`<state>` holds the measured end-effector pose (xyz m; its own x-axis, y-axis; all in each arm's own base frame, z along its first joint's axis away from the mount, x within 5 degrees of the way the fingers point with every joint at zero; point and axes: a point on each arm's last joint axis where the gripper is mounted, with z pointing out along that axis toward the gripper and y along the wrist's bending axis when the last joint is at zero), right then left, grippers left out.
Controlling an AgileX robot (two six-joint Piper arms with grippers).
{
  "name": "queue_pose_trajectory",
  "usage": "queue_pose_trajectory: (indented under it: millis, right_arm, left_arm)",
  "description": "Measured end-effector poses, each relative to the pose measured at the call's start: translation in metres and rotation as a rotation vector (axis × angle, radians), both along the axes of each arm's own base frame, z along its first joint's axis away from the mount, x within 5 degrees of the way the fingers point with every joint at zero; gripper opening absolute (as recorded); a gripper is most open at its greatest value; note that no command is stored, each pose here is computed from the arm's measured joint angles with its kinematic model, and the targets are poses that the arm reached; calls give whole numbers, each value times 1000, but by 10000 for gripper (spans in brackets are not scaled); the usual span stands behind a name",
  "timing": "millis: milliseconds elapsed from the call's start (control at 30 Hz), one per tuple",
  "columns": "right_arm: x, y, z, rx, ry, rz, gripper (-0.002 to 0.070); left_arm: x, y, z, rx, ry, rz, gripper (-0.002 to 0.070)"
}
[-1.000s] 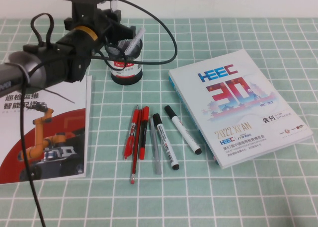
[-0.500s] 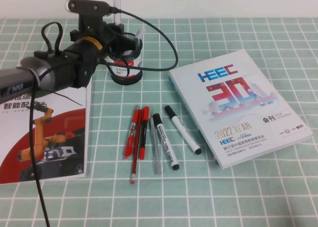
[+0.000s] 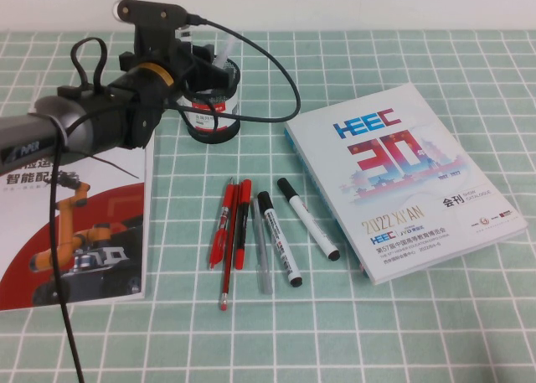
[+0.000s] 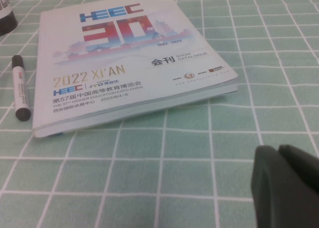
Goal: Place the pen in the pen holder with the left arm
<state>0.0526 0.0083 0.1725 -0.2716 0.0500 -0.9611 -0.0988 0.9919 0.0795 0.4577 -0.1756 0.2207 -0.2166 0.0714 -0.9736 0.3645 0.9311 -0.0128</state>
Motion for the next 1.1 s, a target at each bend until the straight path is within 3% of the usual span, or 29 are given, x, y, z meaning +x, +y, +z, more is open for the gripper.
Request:
queue_pose_trajectory:
  millis: [200, 433, 500, 633, 800, 933, 1100]
  right_arm:
    - [0, 0, 0, 0, 0, 0, -20]
    - [0, 0, 0, 0, 0, 0, -20]
    - [0, 0, 0, 0, 0, 0, -20]
    - [0, 0, 0, 0, 0, 0, -20]
    - [0, 0, 0, 0, 0, 0, -20]
    - [0, 0, 0, 0, 0, 0, -20]
    - [0, 0, 0, 0, 0, 0, -20]
  left_arm:
    - [-3, 1, 5, 24, 31, -1, 266]
    - [-22, 9, 67, 40, -48, -7, 252]
    - [-32, 13, 90, 34, -70, -5, 218]
    - [-60, 24, 135, 33, -82, -1, 63]
    - [-97, 38, 167, 51, -47, 3, 8]
    - [-140, 55, 177, 54, -52, 3, 2]
    - [-202, 78, 160, -4, -47, 13, 0]
